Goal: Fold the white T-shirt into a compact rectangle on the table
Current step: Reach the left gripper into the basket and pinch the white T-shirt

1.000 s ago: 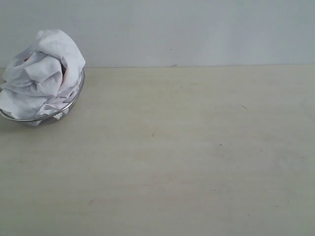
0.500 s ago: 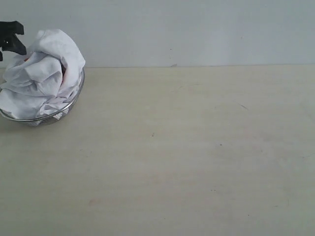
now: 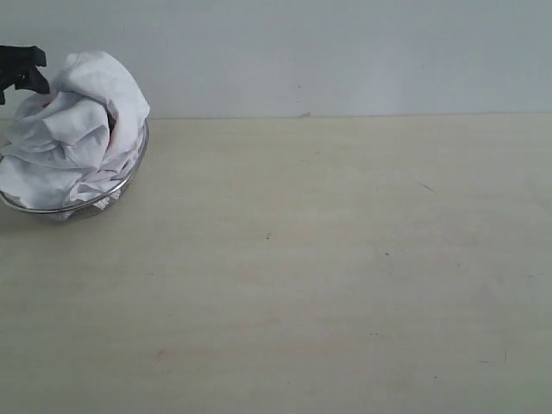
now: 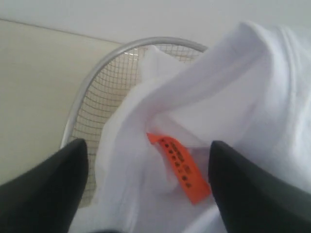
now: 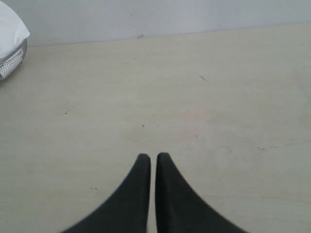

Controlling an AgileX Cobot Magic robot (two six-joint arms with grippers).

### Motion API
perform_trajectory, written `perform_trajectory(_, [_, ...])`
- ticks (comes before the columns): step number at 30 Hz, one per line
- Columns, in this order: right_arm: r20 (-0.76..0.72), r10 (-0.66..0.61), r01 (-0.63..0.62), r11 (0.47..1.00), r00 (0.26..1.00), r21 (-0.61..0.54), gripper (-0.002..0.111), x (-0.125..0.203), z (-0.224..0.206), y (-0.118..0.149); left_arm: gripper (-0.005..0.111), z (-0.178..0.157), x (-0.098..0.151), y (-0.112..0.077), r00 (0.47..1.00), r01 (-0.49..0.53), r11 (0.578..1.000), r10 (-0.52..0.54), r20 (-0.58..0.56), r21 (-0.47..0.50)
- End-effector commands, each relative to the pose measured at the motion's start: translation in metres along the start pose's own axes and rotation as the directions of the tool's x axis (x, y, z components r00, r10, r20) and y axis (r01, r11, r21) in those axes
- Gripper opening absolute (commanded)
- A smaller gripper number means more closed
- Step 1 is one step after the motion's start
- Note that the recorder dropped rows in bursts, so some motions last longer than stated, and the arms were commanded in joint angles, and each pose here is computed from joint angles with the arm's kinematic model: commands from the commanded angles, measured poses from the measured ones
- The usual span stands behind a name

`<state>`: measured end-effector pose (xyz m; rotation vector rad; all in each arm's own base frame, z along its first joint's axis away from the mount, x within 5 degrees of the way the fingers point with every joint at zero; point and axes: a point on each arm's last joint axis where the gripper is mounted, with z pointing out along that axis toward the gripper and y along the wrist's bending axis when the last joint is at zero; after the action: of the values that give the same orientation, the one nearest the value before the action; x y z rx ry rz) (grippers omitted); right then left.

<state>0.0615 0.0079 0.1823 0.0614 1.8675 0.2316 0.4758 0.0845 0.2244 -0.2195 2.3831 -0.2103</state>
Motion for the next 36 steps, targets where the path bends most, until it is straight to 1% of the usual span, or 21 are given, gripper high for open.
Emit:
perform_trajectory(1, [0.013,-0.007,0.007,1.0,1.0,-0.001,0.0,-0.001,-0.001,0.0,0.066,0.004,-0.006,0.019,0.998,0.056,0.998,-0.056,-0.025,0.012])
perform_trajectory(2, [0.013,-0.007,0.007,1.0,1.0,-0.001,0.0,-0.001,-0.001,0.0,0.066,0.007,-0.005,0.022,0.998,0.054,0.998,-0.053,-0.034,0.016])
perform_trajectory(4, [0.013,-0.007,0.007,1.0,1.0,-0.001,0.0,-0.001,-0.001,0.0,0.066,0.014,0.0,0.021,0.998,0.022,0.999,-0.019,-0.061,0.049])
perform_trajectory(6, [0.013,-0.007,0.007,1.0,1.0,-0.001,0.0,-0.001,-0.001,0.0,0.066,0.022,0.005,0.02,0.997,0.012,0.996,-0.005,-0.075,0.092])
perform_trajectory(9, [0.013,-0.007,0.007,1.0,1.0,-0.001,0.0,-0.001,-0.001,0.0,0.066,0.035,0.011,0.019,0.995,0.062,0.988,-0.05,-0.087,0.14])
perform_trajectory(14, [0.013,-0.007,0.007,1.0,1.0,-0.001,0.0,-0.001,-0.001,0.0,0.066,0.047,0.02,0.018,0.993,0.036,0.986,-0.017,-0.116,0.165])
perform_trajectory(16, [0.013,-0.007,0.007,1.0,1.0,-0.001,0.0,-0.001,-0.001,0.0,0.063,0.049,0.022,0.019,0.992,0.027,0.985,-0.006,-0.123,0.169])
perform_trajectory(18, [0.013,-0.007,0.007,1.0,1.0,-0.001,0.0,-0.001,-0.001,0.0,0.055,0.049,0.023,0.019,0.993,0.007,0.985,0.014,-0.121,0.172])
perform_trajectory(20, [0.013,-0.007,0.007,1.0,1.0,-0.001,0.0,-0.001,-0.001,0.0,0.041,0.049,0.022,0.018,0.993,0.014,0.984,0.007,-0.118,0.177])
perform_trajectory(23, [0.013,-0.007,0.007,1.0,1.0,-0.001,0.0,-0.001,-0.001,0.0,0.013,0.049,0.021,0.016,0.993,0.05,0.979,-0.028,-0.112,0.199])
perform_trajectory(24, [0.013,-0.007,0.007,1.0,1.0,-0.001,0.0,-0.001,-0.001,0.0,0.006,0.048,0.02,0.015,0.993,0.055,0.977,-0.033,-0.111,0.205])
perform_trajectory(27, [0.013,-0.007,0.007,1.0,1.0,-0.001,0.0,-0.001,-0.001,0.0,0.005,0.042,0.018,0.011,0.992,0.063,0.97,-0.036,-0.118,0.237])
perform_trajectory(30, [0.013,-0.007,0.007,1.0,1.0,-0.001,0.0,-0.001,-0.001,0.0,0.004,0.026,0.01,0.004,0.994,0.032,0.964,-0.004,-0.107,0.262])
perform_trajectory(33, [0.013,-0.007,0.007,1.0,1.0,-0.001,0.0,-0.001,-0.001,0.0,0.004,-0.002,-0.006,-0.004,0.999,-0.01,0.962,0.024,-0.048,0.272])
perform_trajectory(36, [0.013,-0.007,0.007,1.0,1.0,-0.001,0.0,-0.001,-0.001,0.0,0.004,-0.036,-0.024,-0.014,0.998,-0.059,0.957,0.049,0.042,0.284])
